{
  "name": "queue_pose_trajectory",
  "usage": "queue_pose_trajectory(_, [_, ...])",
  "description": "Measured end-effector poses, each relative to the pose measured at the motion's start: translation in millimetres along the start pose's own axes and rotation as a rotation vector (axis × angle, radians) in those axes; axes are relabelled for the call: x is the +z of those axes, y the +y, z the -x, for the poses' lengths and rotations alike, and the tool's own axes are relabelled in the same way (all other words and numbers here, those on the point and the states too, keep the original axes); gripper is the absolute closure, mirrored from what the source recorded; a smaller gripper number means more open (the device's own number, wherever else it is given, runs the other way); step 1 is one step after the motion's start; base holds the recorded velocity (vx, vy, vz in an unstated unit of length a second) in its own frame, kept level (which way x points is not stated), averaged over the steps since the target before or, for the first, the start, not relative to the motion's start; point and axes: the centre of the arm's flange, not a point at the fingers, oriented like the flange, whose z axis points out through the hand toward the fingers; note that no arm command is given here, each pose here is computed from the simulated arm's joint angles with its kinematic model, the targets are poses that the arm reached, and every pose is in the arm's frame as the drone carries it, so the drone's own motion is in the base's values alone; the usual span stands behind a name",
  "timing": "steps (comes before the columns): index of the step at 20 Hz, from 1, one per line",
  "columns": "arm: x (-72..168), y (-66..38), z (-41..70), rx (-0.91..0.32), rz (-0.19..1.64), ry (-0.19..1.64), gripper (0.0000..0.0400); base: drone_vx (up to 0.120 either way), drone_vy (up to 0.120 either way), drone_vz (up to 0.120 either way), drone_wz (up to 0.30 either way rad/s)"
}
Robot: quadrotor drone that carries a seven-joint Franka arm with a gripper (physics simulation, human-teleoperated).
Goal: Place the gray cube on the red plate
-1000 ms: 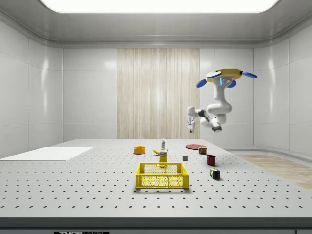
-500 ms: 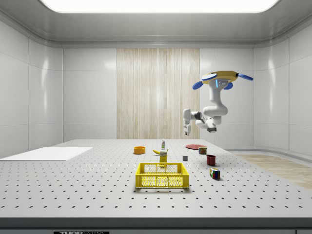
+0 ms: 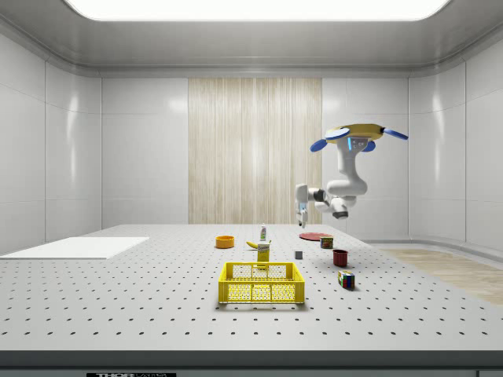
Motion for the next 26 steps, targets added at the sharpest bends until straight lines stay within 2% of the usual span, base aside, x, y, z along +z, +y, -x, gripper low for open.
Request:
queue_pose_trajectory(11, [0.0,-0.1,0.1,0.000,0.001,0.001,0.0000,0.000,-0.015,-0.120,0.000])
queue_pose_trajectory(14, [0.0,-0.1,0.1,0.000,0.001,0.001,0.0000,0.120,0.000,-0.120,0.000])
queue_pose_trajectory(26, [-0.1,-0.1,0.0,0.000,0.001,0.001,0.0000,0.013,0.000,-0.117,0.000])
